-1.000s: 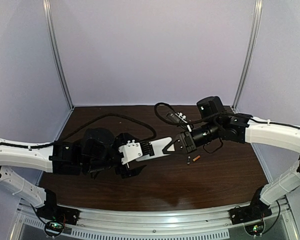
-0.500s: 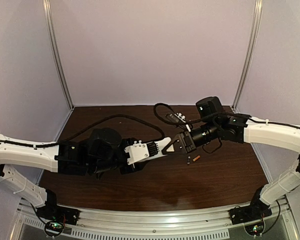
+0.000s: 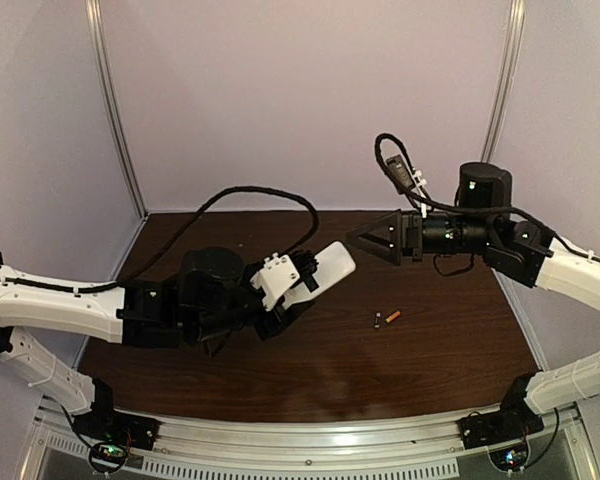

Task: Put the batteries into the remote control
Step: Pass from the right arm to the left, then pass from the left arm to the right

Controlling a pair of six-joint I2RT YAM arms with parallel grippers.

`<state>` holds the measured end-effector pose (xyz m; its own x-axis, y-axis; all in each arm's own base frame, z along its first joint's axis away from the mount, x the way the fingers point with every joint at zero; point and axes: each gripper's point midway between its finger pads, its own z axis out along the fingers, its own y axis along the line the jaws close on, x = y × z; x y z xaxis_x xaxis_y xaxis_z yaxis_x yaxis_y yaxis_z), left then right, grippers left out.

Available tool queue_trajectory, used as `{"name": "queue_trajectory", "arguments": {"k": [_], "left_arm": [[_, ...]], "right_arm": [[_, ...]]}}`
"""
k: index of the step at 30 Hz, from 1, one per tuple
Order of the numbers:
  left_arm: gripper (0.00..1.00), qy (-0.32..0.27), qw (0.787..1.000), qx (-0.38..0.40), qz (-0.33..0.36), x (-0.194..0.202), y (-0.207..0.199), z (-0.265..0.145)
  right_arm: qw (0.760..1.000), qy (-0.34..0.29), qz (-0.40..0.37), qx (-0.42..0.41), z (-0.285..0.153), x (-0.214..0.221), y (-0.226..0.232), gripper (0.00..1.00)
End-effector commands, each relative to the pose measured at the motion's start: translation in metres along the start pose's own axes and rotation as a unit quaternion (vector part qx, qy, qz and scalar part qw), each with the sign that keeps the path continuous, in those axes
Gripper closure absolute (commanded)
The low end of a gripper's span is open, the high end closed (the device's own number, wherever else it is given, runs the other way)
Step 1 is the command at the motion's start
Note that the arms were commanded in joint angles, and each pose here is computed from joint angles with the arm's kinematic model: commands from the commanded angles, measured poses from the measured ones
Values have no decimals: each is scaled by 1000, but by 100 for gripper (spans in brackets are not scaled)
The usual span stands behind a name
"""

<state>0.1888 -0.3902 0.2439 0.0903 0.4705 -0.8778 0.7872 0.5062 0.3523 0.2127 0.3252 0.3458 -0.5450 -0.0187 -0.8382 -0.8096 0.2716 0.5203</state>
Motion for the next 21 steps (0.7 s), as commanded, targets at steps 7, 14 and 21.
{"name": "queue_trajectory", "arguments": {"k": [7, 14, 21], "left_arm": [[69, -36, 991, -62, -111, -33, 20, 16], [71, -37, 989, -72, -124, -39, 21, 25], [72, -35, 988, -77, -131, -41, 20, 33]], "right_arm": [[997, -59, 37, 11, 7, -8, -21, 1], [992, -59, 96, 55, 18, 9, -47, 16], [987, -67, 143, 36, 32, 17, -54, 44]]}}
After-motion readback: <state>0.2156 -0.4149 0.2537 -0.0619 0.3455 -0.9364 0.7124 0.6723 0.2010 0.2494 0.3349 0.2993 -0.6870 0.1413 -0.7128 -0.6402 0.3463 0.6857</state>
